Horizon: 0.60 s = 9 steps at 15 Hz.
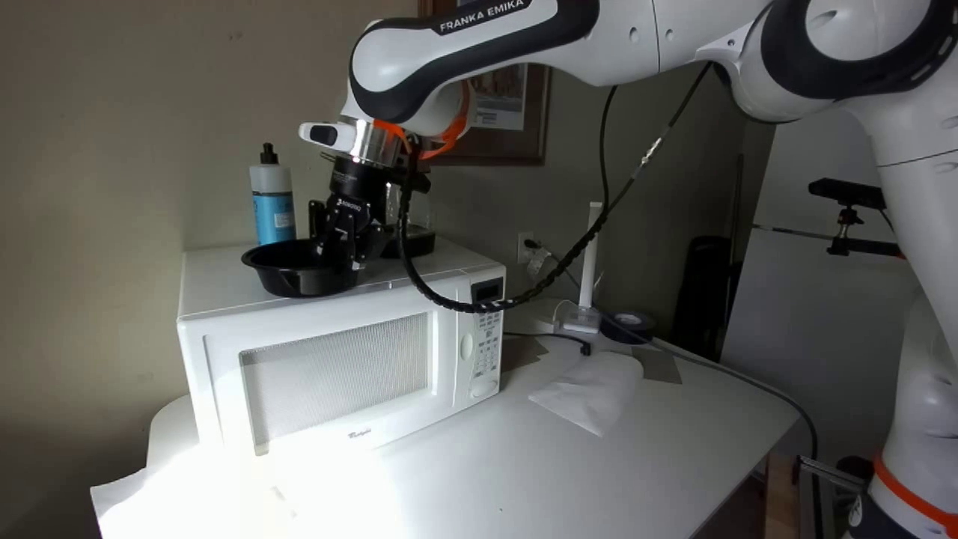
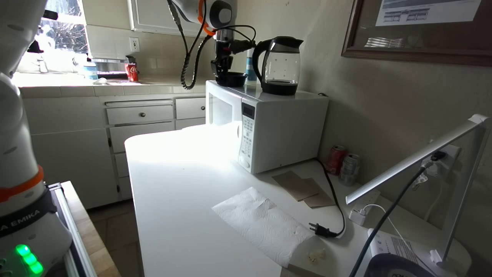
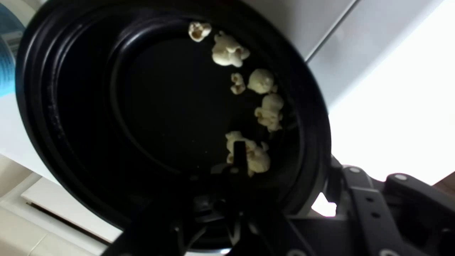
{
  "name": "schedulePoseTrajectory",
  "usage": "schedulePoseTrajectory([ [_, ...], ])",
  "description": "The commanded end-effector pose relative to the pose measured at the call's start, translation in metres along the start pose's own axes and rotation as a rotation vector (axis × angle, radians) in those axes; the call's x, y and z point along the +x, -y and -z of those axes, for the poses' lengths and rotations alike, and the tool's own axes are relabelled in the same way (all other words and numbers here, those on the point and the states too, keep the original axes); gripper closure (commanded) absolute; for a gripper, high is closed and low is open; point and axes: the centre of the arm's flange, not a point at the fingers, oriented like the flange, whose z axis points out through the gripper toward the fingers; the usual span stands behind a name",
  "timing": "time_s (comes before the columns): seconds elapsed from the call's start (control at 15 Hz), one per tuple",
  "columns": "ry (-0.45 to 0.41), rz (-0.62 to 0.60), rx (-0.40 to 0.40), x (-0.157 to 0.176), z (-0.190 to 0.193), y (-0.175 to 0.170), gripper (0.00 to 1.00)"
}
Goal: Pick up the black bowl and put it on the microwave
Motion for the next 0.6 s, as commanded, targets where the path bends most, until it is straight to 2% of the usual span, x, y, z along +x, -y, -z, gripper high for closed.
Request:
schedulePoseTrajectory([
  [0.0,0.047,0.001,-0.020,0.030,0.024,0.034,0.17],
  [0.13,0.053,-0.005,-0.043,0.041,0.044,0.055,0.04],
  [0.2,0.064,-0.021,-0.061,0.046,0.056,0.068,0.00],
  [0.33,0.024,0.003,-0.094,0.063,0.082,0.096,0.00],
  [0.47,-0.039,0.111,-0.121,0.082,0.103,0.119,0.00],
  [0.53,-0.002,0.044,-0.091,0.071,0.088,0.066,0.00],
])
